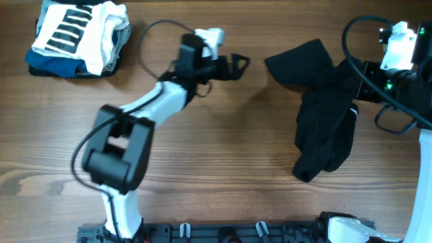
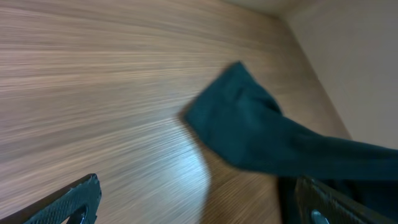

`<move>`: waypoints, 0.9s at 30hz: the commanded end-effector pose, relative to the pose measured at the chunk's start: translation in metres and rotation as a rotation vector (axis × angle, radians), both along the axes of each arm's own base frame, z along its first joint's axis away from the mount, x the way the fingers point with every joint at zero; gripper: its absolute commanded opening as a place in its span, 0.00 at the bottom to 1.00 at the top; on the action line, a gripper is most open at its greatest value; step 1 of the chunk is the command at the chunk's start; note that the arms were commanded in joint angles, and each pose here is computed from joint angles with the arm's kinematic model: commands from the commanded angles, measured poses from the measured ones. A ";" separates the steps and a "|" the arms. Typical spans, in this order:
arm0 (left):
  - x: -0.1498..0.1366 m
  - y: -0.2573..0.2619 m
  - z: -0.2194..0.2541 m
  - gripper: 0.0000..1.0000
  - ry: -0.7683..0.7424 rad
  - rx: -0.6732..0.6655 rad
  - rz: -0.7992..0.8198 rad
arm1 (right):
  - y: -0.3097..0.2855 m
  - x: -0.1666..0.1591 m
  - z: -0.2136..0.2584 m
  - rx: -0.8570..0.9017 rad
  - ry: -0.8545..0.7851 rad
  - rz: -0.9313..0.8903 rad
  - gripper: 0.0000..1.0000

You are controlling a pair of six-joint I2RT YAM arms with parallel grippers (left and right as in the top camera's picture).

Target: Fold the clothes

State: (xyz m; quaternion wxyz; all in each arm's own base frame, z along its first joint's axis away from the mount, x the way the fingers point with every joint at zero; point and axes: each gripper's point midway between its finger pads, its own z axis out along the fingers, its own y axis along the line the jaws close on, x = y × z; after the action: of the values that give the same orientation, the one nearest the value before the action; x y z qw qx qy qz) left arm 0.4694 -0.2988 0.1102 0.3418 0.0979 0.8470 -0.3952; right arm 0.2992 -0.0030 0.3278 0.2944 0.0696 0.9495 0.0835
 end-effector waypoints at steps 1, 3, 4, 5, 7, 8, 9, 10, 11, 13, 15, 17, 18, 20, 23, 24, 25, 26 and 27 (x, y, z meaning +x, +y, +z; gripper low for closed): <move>-0.005 -0.055 0.009 1.00 -0.032 -0.018 -0.108 | 0.002 0.000 0.005 -0.001 -0.023 0.029 0.04; -0.007 -0.074 0.002 1.00 -0.046 -0.002 -0.127 | 0.002 0.000 0.005 -0.003 -0.025 0.031 0.04; -0.006 -0.079 -0.004 1.00 -0.051 0.016 -0.111 | 0.002 0.001 0.005 -0.002 -0.026 0.032 0.04; -0.005 -0.083 -0.010 1.00 -0.053 0.032 -0.099 | 0.002 0.002 0.005 -0.003 -0.029 0.032 0.04; -0.009 -0.092 -0.022 1.00 -0.055 0.059 -0.102 | 0.002 0.003 0.005 -0.006 -0.031 0.035 0.04; -0.012 -0.097 -0.027 1.00 -0.052 0.066 -0.113 | 0.002 0.002 0.005 -0.007 -0.031 0.037 0.04; -0.017 -0.100 -0.033 1.00 -0.046 0.077 -0.126 | 0.002 0.002 0.005 -0.007 -0.031 0.037 0.04; -0.020 -0.101 -0.037 1.00 -0.041 0.091 -0.137 | 0.002 0.003 0.005 -0.007 -0.032 0.037 0.04; -0.024 -0.102 -0.041 1.00 -0.026 0.102 -0.144 | 0.002 0.003 0.006 -0.008 -0.033 0.037 0.04; -0.028 -0.103 -0.043 1.00 -0.012 0.102 -0.159 | 0.002 0.004 0.006 -0.009 -0.038 0.038 0.04; -0.033 -0.108 -0.042 1.00 -0.013 0.093 -0.177 | 0.002 0.005 0.007 -0.012 -0.042 0.041 0.04; -0.041 -0.114 -0.044 1.00 -0.061 0.131 -0.236 | 0.002 0.005 0.007 -0.013 -0.043 0.043 0.04; -0.045 -0.117 -0.046 1.00 -0.108 0.165 -0.280 | 0.002 0.005 0.007 -0.013 -0.043 0.043 0.04; -0.058 -0.128 -0.050 0.99 -0.241 0.249 -0.386 | 0.002 0.007 0.006 -0.013 -0.041 0.043 0.04; -0.068 -0.143 -0.055 0.99 -0.371 0.343 -0.454 | 0.001 0.009 0.001 -0.011 -0.025 0.044 0.04; -0.070 -0.148 -0.058 0.98 -0.418 0.366 -0.471 | 0.001 0.009 0.001 -0.010 -0.021 0.044 0.04; -0.069 -0.153 -0.058 0.97 -0.456 0.379 -0.462 | 0.001 0.010 0.000 -0.011 -0.019 0.046 0.04; -0.066 -0.156 -0.058 0.97 -0.476 0.382 -0.445 | 0.001 0.010 -0.001 -0.014 -0.017 0.051 0.04; -0.063 -0.160 -0.056 0.97 -0.509 0.384 -0.419 | 0.001 0.010 -0.001 -0.015 -0.016 0.053 0.04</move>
State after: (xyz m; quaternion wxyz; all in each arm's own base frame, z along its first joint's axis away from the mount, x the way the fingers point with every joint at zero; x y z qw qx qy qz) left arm 0.3957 -0.4536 0.0636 0.3849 0.3954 0.7750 -0.3080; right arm 0.3069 -0.0038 0.3266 0.2990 0.0532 0.9495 0.0785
